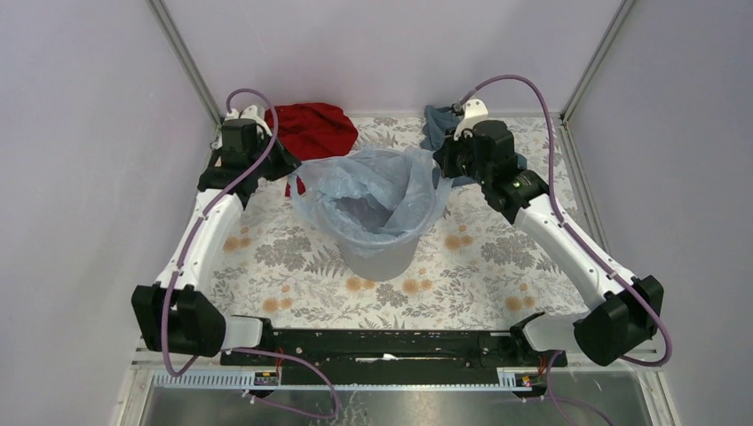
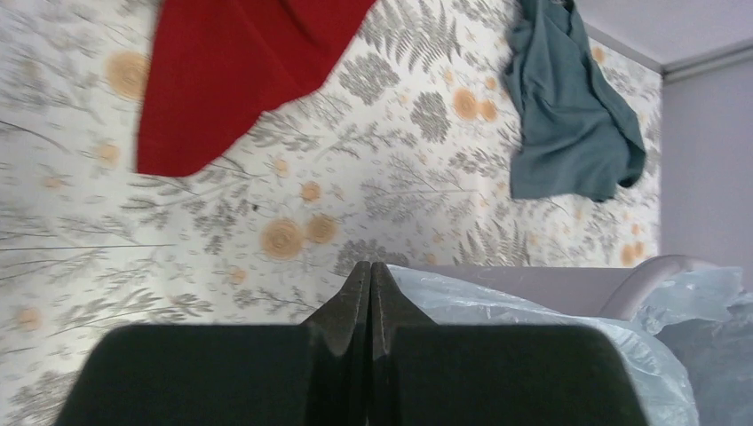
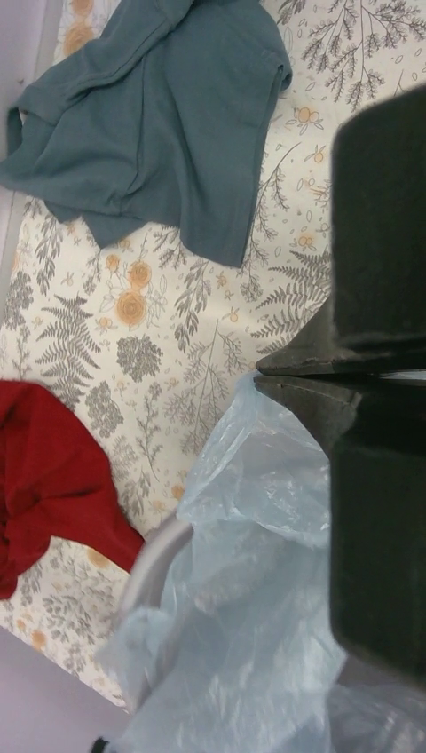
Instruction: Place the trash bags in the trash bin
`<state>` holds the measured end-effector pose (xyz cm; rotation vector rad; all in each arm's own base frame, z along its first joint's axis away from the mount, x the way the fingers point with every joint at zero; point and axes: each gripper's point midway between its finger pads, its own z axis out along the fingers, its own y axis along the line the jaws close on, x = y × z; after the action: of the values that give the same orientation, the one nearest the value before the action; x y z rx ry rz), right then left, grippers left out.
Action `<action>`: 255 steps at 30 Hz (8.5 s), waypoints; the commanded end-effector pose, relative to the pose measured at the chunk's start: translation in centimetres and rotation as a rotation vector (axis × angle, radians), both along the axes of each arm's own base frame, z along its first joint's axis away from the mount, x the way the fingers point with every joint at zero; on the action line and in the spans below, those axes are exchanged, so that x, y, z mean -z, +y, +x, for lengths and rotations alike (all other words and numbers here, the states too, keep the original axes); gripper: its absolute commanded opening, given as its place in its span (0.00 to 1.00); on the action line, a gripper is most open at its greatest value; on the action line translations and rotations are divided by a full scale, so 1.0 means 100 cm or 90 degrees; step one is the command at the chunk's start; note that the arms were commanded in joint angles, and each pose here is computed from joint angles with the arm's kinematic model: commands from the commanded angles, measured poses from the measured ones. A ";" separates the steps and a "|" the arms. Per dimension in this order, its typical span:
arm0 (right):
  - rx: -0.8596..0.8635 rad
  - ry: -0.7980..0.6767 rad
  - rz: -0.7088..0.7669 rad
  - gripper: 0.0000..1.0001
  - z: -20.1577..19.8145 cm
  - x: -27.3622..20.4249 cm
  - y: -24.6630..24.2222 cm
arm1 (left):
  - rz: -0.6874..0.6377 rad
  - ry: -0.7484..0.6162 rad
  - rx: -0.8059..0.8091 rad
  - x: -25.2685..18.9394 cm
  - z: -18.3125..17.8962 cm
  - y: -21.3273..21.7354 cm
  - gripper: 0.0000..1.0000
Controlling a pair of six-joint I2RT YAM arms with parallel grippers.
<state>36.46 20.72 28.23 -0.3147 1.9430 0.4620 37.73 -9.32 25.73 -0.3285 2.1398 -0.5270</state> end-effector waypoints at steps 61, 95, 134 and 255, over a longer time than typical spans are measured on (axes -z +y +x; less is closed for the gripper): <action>0.000 0.255 0.124 0.00 -0.019 0.182 0.001 | -0.231 0.119 0.098 0.122 -0.083 -0.042 0.09; 0.062 0.399 0.083 0.18 -0.028 0.202 -0.023 | -0.102 0.120 0.010 0.144 -0.103 -0.025 0.22; -0.085 0.260 -0.166 1.00 -0.050 0.132 0.139 | -0.179 0.105 0.058 0.134 -0.128 -0.042 0.65; -0.094 0.279 -0.180 1.00 -0.077 0.161 0.150 | -0.248 -0.179 0.237 -0.106 -0.167 -0.071 0.99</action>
<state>28.54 35.77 12.33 -0.5654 2.4431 0.3887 20.98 -14.18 30.43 -0.1826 1.9705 -0.9650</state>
